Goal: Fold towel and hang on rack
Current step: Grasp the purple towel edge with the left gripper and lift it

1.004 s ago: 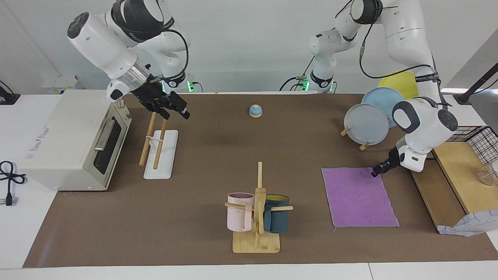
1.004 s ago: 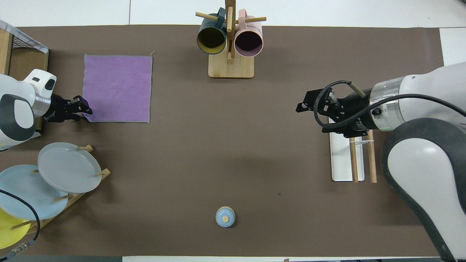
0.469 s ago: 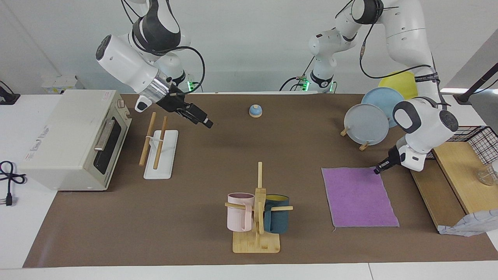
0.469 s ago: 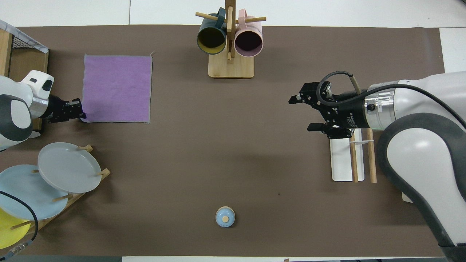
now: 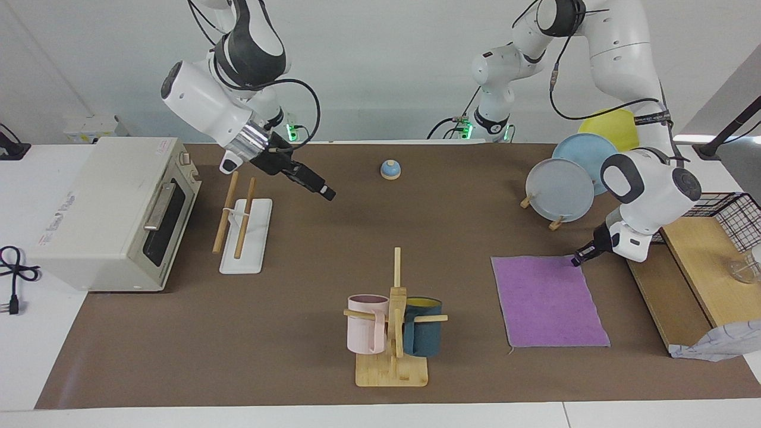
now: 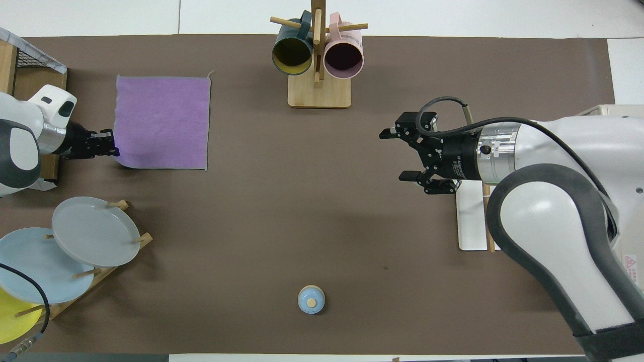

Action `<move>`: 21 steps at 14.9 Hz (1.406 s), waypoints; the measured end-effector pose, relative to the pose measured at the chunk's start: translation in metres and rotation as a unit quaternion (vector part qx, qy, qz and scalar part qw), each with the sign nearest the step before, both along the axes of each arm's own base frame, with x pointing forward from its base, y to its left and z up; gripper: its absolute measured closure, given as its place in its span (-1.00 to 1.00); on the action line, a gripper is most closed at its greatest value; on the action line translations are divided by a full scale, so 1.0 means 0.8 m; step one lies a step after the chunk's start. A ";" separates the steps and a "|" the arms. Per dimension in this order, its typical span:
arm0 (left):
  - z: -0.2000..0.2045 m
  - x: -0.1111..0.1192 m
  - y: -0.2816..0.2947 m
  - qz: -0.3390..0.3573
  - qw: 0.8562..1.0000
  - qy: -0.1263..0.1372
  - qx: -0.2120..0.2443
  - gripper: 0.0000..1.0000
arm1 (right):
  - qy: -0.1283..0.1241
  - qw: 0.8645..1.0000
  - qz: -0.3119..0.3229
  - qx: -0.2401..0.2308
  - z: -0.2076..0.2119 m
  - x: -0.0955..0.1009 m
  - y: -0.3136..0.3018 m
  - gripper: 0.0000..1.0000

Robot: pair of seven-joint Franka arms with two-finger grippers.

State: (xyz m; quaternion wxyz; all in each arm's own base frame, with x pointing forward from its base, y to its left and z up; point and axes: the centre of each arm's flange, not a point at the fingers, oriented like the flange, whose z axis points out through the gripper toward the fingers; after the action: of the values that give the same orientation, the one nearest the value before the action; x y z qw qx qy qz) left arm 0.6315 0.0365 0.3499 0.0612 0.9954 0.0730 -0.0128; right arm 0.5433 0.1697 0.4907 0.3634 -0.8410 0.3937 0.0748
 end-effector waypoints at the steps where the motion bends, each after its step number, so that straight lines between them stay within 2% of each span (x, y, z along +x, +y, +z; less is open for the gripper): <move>1: 0.023 0.002 -0.040 -0.051 0.998 -0.009 0.030 0.96 | 0.000 1.000 -0.004 0.001 0.000 0.000 0.003 -1.00; 4: 0.051 -0.019 -0.210 -0.193 0.975 -0.034 0.104 0.96 | -0.001 1.000 -0.009 0.001 -0.001 -0.001 0.006 -1.00; 6: 0.034 -0.047 -0.287 -0.229 0.965 -0.031 0.124 0.96 | -0.001 1.000 -0.009 0.002 -0.002 -0.001 0.005 -1.00; 9: -0.018 -0.075 -0.312 -0.209 0.970 -0.026 0.125 0.96 | -0.001 1.000 -0.010 0.002 -0.002 -0.001 0.005 -1.00; 12: -0.042 -0.084 -0.305 -0.176 0.977 -0.020 0.122 0.96 | -0.001 1.000 -0.010 0.002 -0.002 -0.001 0.005 -1.00; 13: -0.042 -0.084 -0.306 -0.170 0.978 -0.019 0.119 0.86 | -0.001 1.000 -0.010 0.002 -0.002 -0.001 0.005 -1.00; 16: -0.030 -0.083 -0.306 -0.148 0.984 -0.017 0.098 0.21 | -0.001 1.000 -0.010 0.002 -0.002 -0.001 0.005 -1.00; 19: 0.010 -0.067 -0.286 -0.110 0.992 -0.022 0.049 -0.43 | -0.002 1.000 -0.006 0.002 -0.001 -0.003 0.014 -1.00; 21: 0.028 -0.047 -0.236 -0.109 0.994 -0.030 0.002 -0.90 | -0.002 1.000 -0.012 0.003 0.000 -0.004 0.019 -1.00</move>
State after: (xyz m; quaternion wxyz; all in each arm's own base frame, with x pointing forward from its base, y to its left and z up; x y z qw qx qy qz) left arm 0.5937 -0.1527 0.3723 0.0594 0.9975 -0.0376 0.0108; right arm 0.5403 0.1851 0.4908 0.3674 -0.8354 0.4027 0.0701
